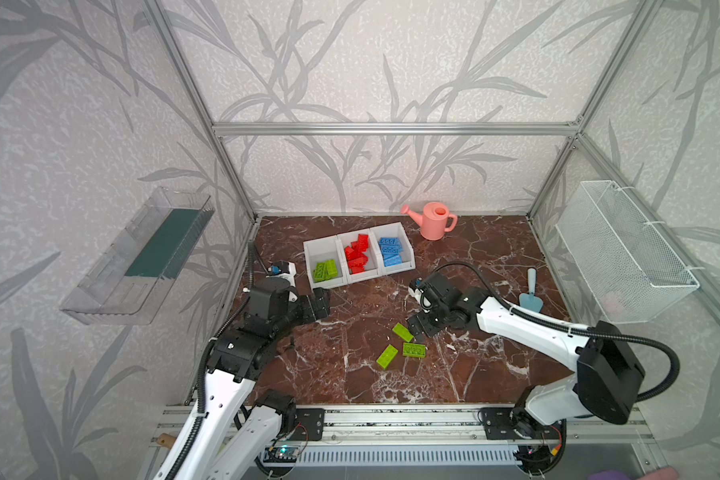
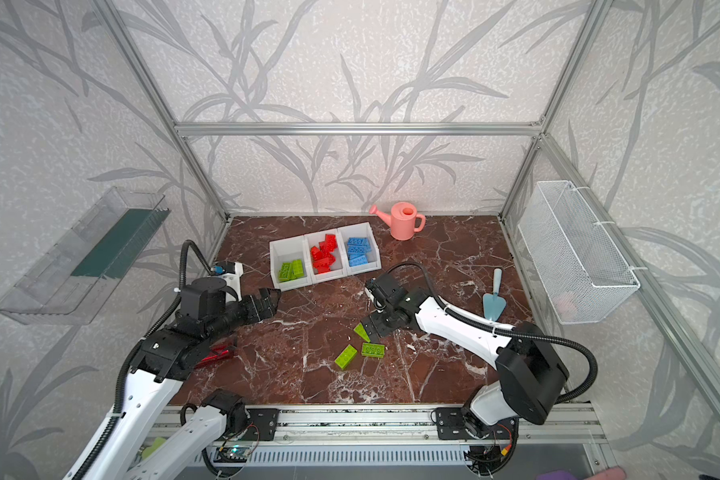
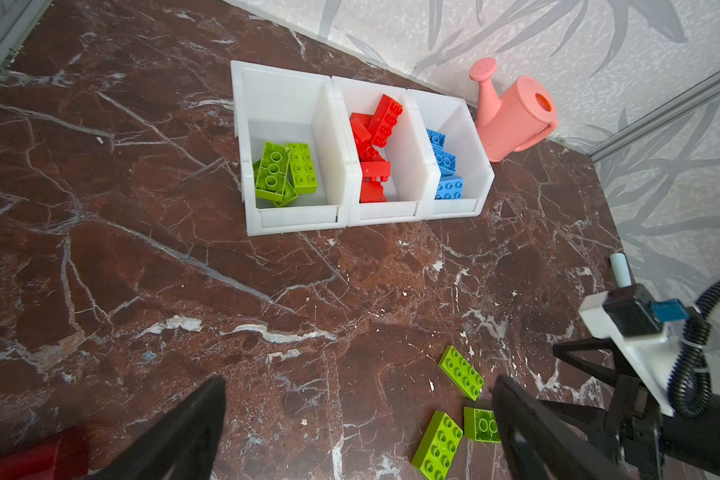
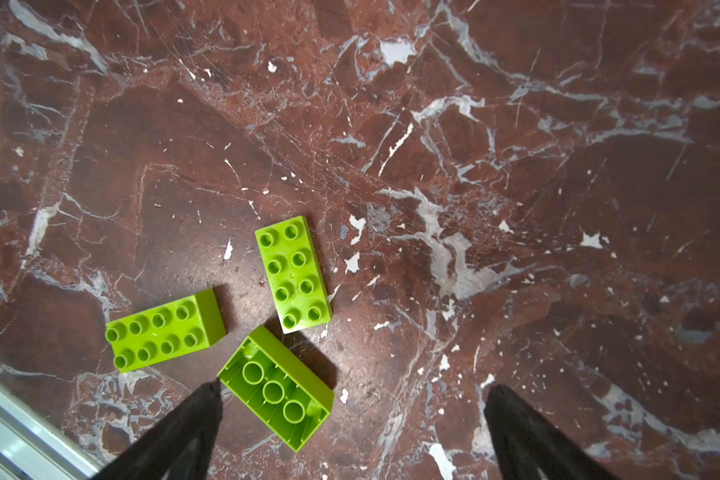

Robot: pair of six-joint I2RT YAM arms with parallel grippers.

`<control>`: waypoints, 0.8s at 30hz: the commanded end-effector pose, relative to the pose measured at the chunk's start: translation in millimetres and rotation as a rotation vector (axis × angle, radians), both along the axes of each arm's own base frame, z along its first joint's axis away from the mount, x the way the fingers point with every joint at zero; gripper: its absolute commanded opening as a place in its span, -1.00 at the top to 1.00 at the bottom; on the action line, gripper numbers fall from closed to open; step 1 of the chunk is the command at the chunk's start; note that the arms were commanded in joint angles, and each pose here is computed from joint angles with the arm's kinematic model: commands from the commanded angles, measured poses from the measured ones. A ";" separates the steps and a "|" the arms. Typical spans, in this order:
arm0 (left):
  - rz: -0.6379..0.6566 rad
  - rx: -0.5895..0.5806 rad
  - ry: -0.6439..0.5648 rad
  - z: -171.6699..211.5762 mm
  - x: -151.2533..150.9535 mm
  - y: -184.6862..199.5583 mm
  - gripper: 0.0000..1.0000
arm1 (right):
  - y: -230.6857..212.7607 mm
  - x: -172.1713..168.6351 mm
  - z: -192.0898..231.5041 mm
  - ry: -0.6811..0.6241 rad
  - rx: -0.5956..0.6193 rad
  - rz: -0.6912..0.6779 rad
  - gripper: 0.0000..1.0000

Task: Sort the legos into containers by color
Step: 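Withdraw the left gripper while the right gripper grasps a lime-green brick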

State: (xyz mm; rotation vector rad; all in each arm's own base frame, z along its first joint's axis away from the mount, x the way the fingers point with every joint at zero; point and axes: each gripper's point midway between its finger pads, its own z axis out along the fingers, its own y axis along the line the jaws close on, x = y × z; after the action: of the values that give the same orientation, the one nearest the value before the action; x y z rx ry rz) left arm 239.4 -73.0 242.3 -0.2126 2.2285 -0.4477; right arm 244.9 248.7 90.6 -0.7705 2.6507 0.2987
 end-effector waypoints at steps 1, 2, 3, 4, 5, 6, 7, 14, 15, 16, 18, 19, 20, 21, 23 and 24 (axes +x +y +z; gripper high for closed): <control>-0.038 -0.005 -0.017 2.4 -2.1 -4.5 -0.98 | 4.6 -4.7 -8.7 0.041 -0.035 0.025 -0.99; -0.037 -0.005 -0.021 3.5 -2.1 -4.2 -0.98 | 7.5 -4.9 -11.3 0.046 -0.039 0.030 -0.99; -0.035 -0.005 -0.023 3.8 -2.6 -3.7 -0.98 | 11.7 -4.1 -11.7 0.042 -0.040 0.036 -0.99; -0.033 -0.004 -0.025 4.2 -2.6 -3.1 -0.98 | 14.8 -4.2 -16.4 0.047 -0.049 0.043 -0.97; -0.034 -0.005 -0.026 4.1 -2.9 -3.2 -0.98 | 17.6 -4.2 -18.5 0.049 -0.051 0.050 -0.91; -0.035 -0.008 -0.025 4.2 -3.0 -3.6 -0.98 | 20.6 -4.2 -21.8 0.055 -0.055 0.057 -0.85; -0.036 -0.011 -0.025 4.1 -3.2 -4.1 -0.98 | 22.7 -4.1 -25.0 0.063 -0.062 0.061 -0.81; -0.039 -0.012 -0.022 2.9 -2.9 -4.8 -0.98 | 38.0 -0.7 -42.9 0.116 -0.085 0.057 -0.61; -0.040 -0.011 -0.020 2.7 -2.6 -4.9 -0.98 | 41.4 -0.5 -43.8 0.120 -0.086 0.059 -0.56; -0.037 -0.010 -0.018 2.0 -2.5 -4.4 -0.99 | 43.9 -1.0 -46.1 0.123 -0.092 0.064 -0.53; -0.039 -0.011 -0.017 1.3 -2.7 -4.8 -0.98 | 46.5 -1.5 -51.5 0.128 -0.107 0.070 -0.49; -0.036 -0.012 -0.016 1.0 -2.3 -4.4 -0.98 | 46.7 -2.2 -54.3 0.133 -0.116 0.072 -0.45; -0.037 -0.011 -0.017 0.8 -2.3 -4.4 -0.98 | 45.7 -2.6 -57.9 0.139 -0.126 0.069 -0.41; -0.035 -0.011 -0.015 0.5 -2.2 -4.2 -0.98 | 45.0 -2.5 -60.3 0.143 -0.134 0.066 -0.38; -0.035 -0.011 -0.014 -0.2 -1.9 -4.2 -0.98 | 43.8 -1.9 -63.1 0.147 -0.147 0.061 -0.33; -0.034 -0.011 -0.014 -0.1 -1.6 -4.2 -0.97 | 44.1 -1.7 -63.0 0.147 -0.147 0.060 -0.29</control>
State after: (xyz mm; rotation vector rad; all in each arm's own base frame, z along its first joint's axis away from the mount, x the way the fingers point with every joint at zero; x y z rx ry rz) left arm 236.7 -77.0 243.3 -0.1940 2.2249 -0.4830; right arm 244.2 293.9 27.2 -0.9121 2.7961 0.2152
